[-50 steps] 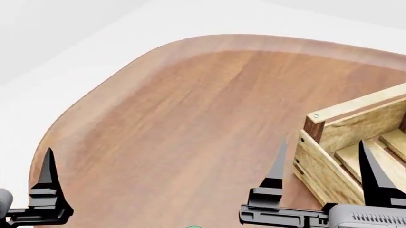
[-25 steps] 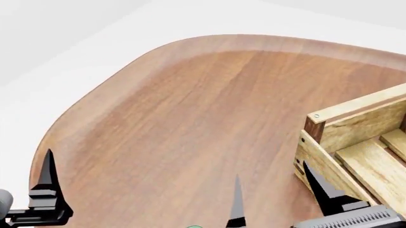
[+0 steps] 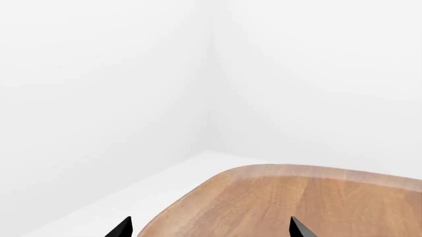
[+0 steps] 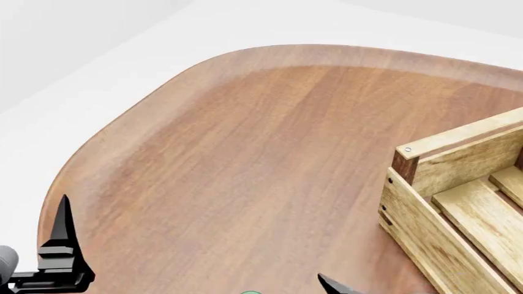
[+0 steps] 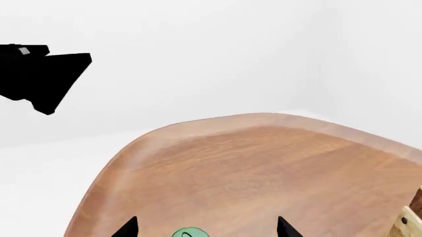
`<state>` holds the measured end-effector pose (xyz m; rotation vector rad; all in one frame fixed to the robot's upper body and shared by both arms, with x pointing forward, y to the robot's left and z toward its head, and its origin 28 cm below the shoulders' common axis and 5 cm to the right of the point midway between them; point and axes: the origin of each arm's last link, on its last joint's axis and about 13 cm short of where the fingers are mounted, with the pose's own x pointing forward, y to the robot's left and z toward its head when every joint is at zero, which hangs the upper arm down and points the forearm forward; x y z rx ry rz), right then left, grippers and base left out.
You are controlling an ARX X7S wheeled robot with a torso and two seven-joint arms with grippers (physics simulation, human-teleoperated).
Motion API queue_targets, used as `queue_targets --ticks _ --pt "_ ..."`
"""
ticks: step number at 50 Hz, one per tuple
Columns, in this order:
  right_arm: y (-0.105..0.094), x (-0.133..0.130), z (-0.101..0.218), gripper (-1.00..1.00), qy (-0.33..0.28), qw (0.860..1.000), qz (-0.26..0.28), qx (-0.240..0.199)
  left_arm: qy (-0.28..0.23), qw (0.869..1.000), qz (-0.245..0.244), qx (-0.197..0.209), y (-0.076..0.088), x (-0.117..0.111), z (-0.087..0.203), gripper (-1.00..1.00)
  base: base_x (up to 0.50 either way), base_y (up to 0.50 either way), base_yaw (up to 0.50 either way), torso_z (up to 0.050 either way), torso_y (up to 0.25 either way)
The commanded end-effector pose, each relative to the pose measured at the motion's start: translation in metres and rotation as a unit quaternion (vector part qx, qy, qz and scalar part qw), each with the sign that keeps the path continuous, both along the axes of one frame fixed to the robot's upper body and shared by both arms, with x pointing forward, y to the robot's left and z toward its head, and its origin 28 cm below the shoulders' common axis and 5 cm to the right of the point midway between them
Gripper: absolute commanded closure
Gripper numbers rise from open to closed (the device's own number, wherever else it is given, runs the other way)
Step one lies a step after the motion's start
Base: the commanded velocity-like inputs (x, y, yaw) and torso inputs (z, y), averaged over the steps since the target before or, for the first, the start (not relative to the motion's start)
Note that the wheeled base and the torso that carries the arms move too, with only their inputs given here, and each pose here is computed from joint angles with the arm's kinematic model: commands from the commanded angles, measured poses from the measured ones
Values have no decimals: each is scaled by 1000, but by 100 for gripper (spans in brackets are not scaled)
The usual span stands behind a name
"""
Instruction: Pick up the salad dressing and put it in the tray.
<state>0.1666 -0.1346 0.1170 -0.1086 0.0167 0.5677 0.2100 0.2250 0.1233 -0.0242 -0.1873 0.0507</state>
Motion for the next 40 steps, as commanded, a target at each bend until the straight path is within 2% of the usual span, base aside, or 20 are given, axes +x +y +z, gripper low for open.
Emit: queue_targets --ticks 1,21,40 --pt "0 -4 -2 -100 20 999 34 -8 1 1000 0 1 0 0 0 -100 0 0 0 0 0" --pt "0 9 -24 -100 33 999 1 -39 0 1000 -1 4 0 0 0 -100 0 0 0 0 0" --pt "10 22 -51 -100 83 995 37 -35 1 1000 -1 4 0 0 -1 -100 0 0 0 0 0"
